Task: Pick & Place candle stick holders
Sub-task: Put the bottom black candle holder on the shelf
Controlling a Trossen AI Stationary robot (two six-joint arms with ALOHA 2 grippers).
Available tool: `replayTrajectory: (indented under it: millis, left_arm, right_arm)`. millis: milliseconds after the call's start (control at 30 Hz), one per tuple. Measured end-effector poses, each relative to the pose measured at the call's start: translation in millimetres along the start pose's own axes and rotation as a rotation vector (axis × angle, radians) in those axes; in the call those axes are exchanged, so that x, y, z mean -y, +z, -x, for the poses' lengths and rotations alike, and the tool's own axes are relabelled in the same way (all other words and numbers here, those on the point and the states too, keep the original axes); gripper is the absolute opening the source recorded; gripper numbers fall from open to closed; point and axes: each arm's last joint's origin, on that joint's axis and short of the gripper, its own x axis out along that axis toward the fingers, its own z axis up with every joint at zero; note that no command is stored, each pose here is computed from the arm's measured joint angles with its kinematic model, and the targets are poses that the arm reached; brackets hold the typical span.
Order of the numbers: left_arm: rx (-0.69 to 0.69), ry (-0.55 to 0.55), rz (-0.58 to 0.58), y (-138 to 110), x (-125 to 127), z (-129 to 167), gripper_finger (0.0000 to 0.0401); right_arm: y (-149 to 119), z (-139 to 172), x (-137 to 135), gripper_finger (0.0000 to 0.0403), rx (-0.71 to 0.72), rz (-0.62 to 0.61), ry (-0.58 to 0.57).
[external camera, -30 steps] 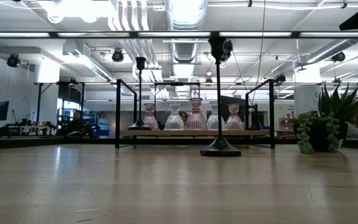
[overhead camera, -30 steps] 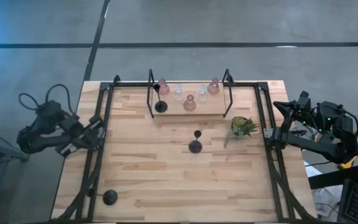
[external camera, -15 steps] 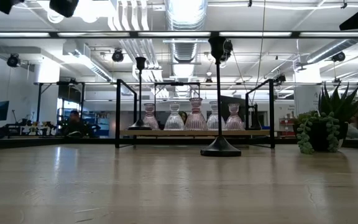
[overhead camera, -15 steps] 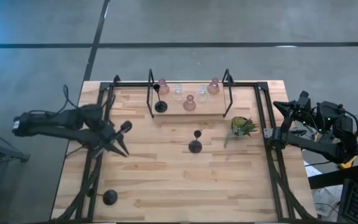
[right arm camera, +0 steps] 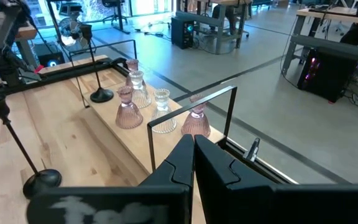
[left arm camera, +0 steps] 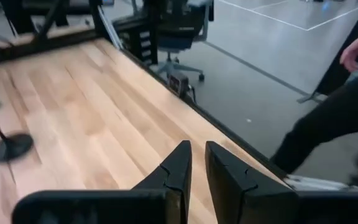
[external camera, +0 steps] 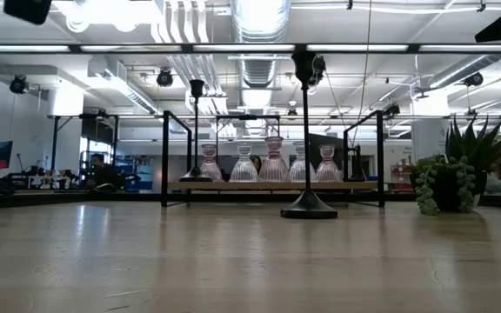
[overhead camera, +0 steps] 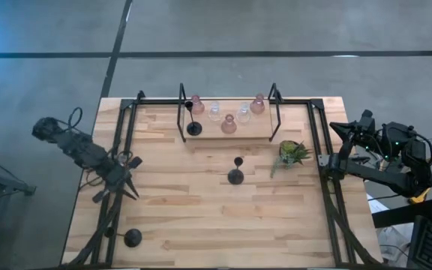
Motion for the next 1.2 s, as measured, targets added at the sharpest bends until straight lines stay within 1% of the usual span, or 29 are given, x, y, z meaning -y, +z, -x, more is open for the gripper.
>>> replayTrajectory:
  millis: [100, 267, 367, 433, 500, 667, 800, 900, 1067, 1200]
  left_arm:
    - [-0.03, -0.02, 0.076, -8.2, 4.0, 12.5, 0.005]
    - [-0.067, -0.092, 0.21, -17.5, 10.6, 34.7, 0.005]
    - [-0.107, -0.091, 0.269, -25.7, 12.3, 41.9, 0.005]
    - [-0.122, -0.12, 0.303, -28.6, 13.6, 44.1, 0.005]
    - [-0.175, -0.146, 0.332, -34.0, 14.5, 43.3, 0.005]
    - [-0.261, -0.153, 0.362, -44.2, 14.7, 40.5, 0.005]
    - [-0.279, -0.157, 0.395, -46.6, 14.3, 37.0, 0.005]
    - [-0.322, -0.161, 0.412, -47.9, 13.4, 30.4, 0.005]
    - [-0.379, -0.211, 0.389, -49.3, 11.6, 10.3, 0.0048]
    - [-0.441, -0.225, 0.36, -54.3, 11.8, 1.2, 0.0044]
  right_arm:
    - [0.0, 0.0, 0.0, 0.0008, -0.001, 0.0, 0.0]
    - [0.0, 0.1, 0.0, 0.0008, 0.0, 0.0, 0.0]
    - [0.1, 0.0, 0.0, 0.0008, 0.0, 0.0, 0.0]
    - [0.0, 0.1, 0.0, 0.0008, 0.0, 0.0, 0.0]
    - [0.1, 0.0, 0.0, 0.0008, 0.0, 0.0, 0.0]
    - [0.0, 0.0, 0.0, 0.0008, 0.0, 0.0, 0.0]
    - [0.1, 0.0, 0.0, 0.0008, 0.0, 0.0, 0.0]
    - [0.0, -0.1, 0.0, 0.0008, -0.001, 0.0, 0.0]
    - [0.0, -0.1, 0.0, 0.0008, -0.001, 0.0, 0.0]
    - [0.0, 0.1, 0.0, 0.0008, 0.0, 0.0, 0.0]
